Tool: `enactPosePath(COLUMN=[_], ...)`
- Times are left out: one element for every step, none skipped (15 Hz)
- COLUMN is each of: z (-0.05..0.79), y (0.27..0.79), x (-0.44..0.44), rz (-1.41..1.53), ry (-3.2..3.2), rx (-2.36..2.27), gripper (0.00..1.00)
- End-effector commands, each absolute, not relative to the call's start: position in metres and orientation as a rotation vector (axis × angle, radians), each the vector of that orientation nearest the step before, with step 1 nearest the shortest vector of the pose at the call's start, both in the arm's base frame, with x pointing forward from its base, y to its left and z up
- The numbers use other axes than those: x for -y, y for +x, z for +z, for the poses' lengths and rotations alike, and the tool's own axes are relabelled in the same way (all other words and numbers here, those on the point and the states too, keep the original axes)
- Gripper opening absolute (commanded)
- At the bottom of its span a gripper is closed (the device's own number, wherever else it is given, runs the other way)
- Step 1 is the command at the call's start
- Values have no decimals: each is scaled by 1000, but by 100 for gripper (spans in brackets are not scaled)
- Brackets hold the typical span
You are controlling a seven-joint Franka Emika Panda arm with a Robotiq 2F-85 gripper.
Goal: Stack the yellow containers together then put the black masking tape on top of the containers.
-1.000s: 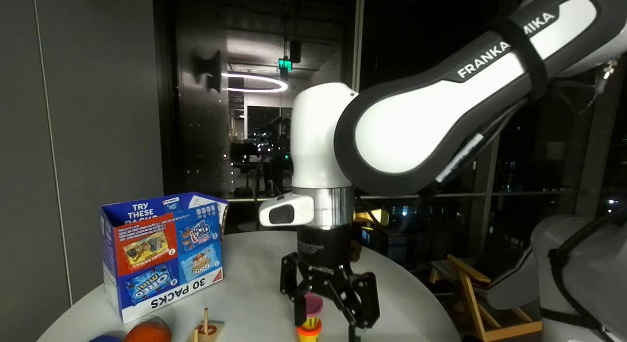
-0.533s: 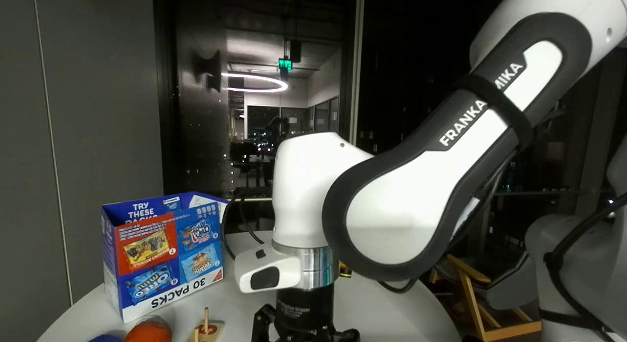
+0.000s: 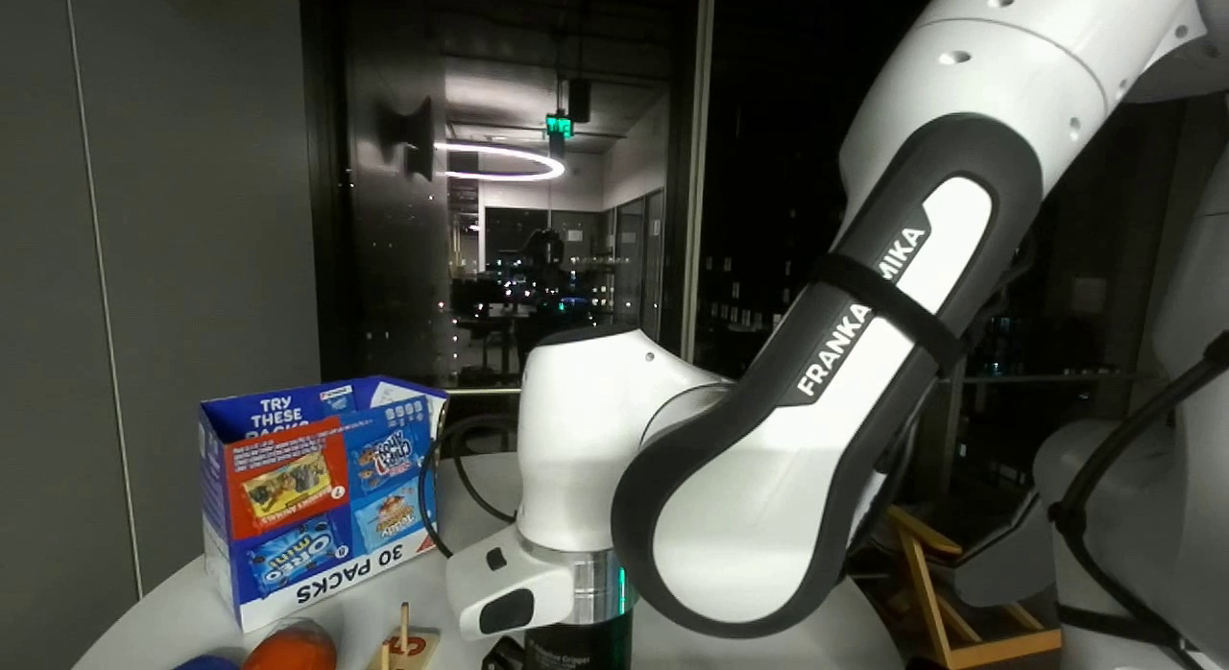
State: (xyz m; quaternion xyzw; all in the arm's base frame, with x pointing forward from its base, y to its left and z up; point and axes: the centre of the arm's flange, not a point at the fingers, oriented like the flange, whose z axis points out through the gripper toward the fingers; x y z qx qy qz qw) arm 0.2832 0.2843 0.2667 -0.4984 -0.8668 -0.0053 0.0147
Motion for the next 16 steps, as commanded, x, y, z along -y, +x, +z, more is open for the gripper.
enactPosePath(z=[258, 259, 260, 260, 261, 262, 264, 263, 263, 263, 262, 261, 259, 257, 255, 252], y=[298, 299, 301, 303, 306, 309, 313, 317, 321, 325, 329, 333, 336, 338, 339, 338], x=[-289, -289, -290, -291, -291, -292, -292, -292, -292, -291, -290, -289, -289, -288, -289, -289], rz=[-52, -68, -82, -86, -103, -100, -98, -88, -80, -71, -60, -53, -42, -25, -7, 20], ry=[-1522, -1501, -1494, -1486, -1473, -1474, -1465, -1474, -1475, -1475, -1473, -1474, -1471, -1470, -1467, -1457], rx=[2780, 2803, 2821, 2829, 2842, 2842, 2853, 2857, 2867, 2878, 2880, 2883, 2880, 2876, 2869, 2861], gripper=[100, 100, 100, 100, 100, 100, 100, 100, 100, 100, 100, 100, 100, 100, 100, 100])
